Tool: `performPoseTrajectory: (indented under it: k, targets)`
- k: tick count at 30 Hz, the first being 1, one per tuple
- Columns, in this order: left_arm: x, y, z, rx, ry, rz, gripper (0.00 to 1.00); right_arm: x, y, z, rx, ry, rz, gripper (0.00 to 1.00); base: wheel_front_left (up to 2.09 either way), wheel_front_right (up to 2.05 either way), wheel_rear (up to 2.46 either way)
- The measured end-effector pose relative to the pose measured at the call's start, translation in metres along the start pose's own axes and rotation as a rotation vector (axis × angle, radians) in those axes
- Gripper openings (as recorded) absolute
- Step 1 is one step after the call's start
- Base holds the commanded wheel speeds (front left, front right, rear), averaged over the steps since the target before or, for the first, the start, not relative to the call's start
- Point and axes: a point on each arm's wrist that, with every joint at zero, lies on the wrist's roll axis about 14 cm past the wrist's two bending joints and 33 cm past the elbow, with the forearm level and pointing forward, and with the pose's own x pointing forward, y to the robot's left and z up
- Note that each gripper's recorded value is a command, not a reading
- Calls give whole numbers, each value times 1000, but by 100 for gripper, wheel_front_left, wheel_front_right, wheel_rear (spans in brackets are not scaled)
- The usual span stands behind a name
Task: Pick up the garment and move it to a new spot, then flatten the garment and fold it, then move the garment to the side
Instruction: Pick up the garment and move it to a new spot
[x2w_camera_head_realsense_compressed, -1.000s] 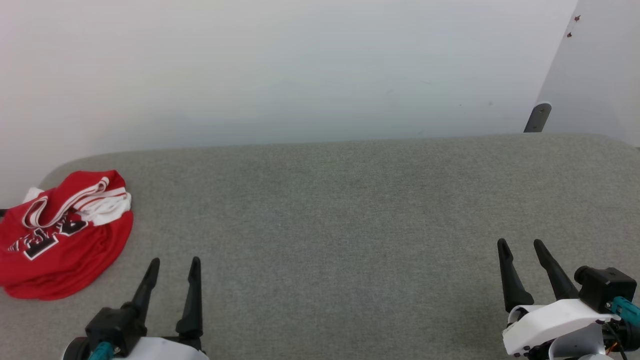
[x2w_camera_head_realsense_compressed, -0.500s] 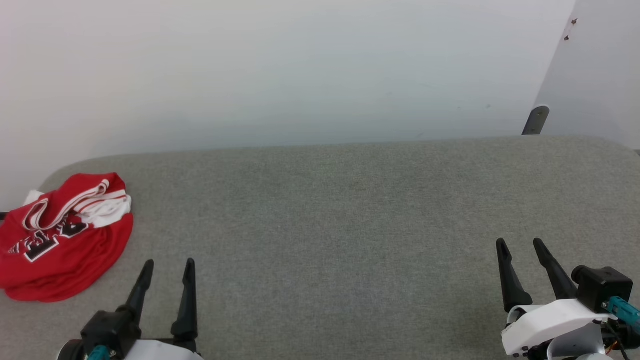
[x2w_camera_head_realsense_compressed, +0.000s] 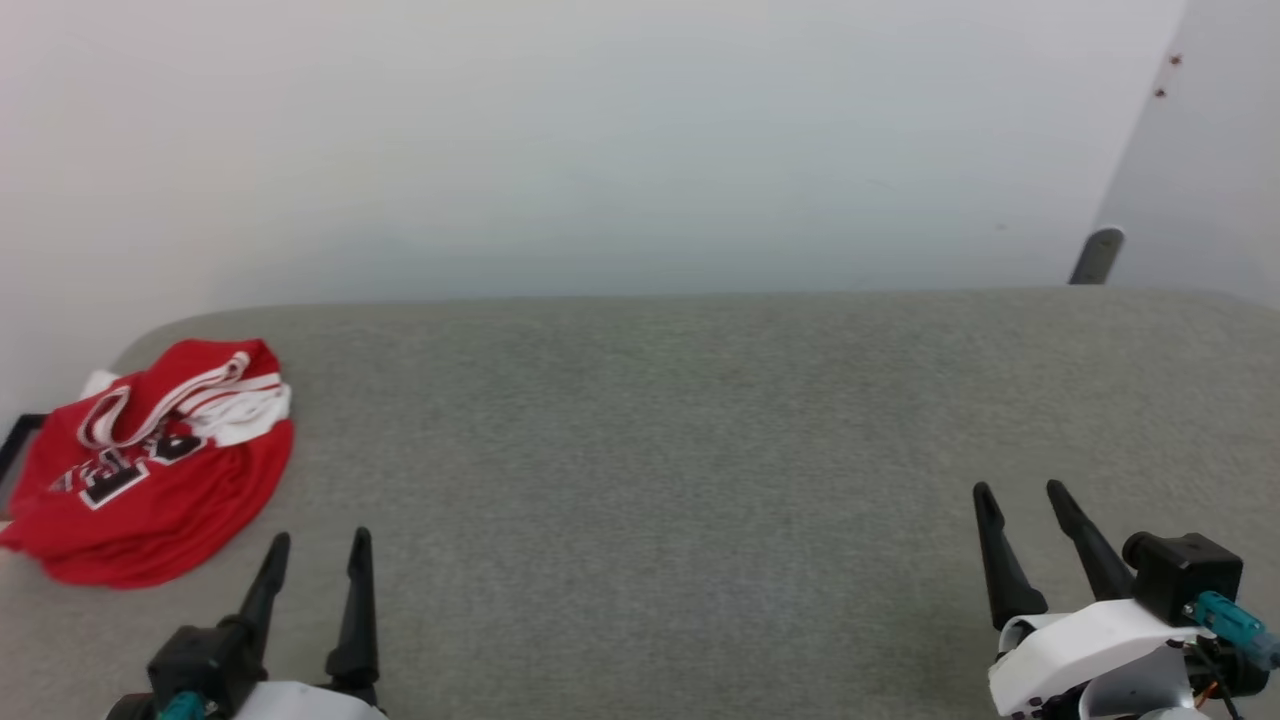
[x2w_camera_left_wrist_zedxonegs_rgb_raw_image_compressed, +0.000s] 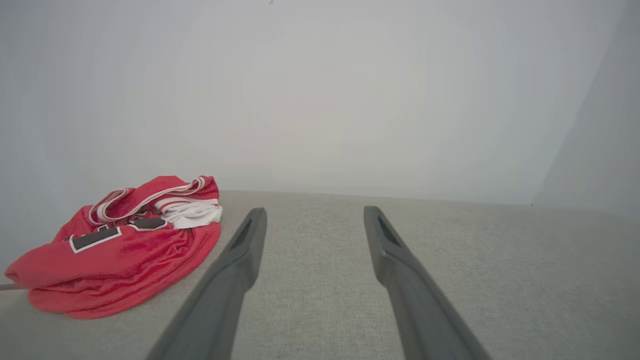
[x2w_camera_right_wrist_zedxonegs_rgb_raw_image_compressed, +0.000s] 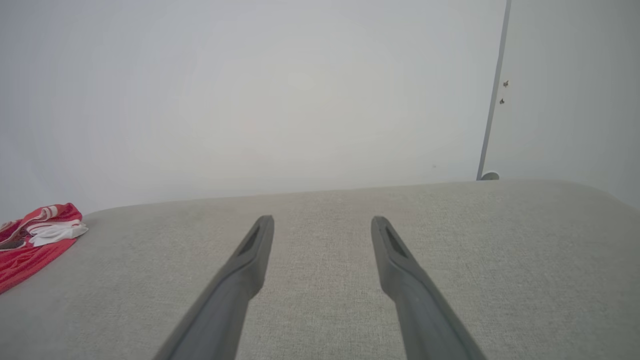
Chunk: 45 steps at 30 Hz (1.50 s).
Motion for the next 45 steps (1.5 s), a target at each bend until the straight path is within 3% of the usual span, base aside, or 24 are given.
performPoseTrajectory:
  k: [10,26,35,39,45]
  targets:
    - [-30,56,17,31,-22,182,100,15,60,-10,14,39,174,100,0,0,0]
    - [-129,143,45,26,-75,517,100,22,179,-19,31,70,509,100,0,0,0]
    - [-144,150,47,-18,-74,563,100,26,199,-22,36,78,562,100,0,0,0]
    - [-127,149,62,-66,-91,529,100,29,197,-25,37,85,554,100,0,0,0]
    - [-90,158,96,-52,-94,454,100,37,191,-23,23,83,536,100,0,0,0]
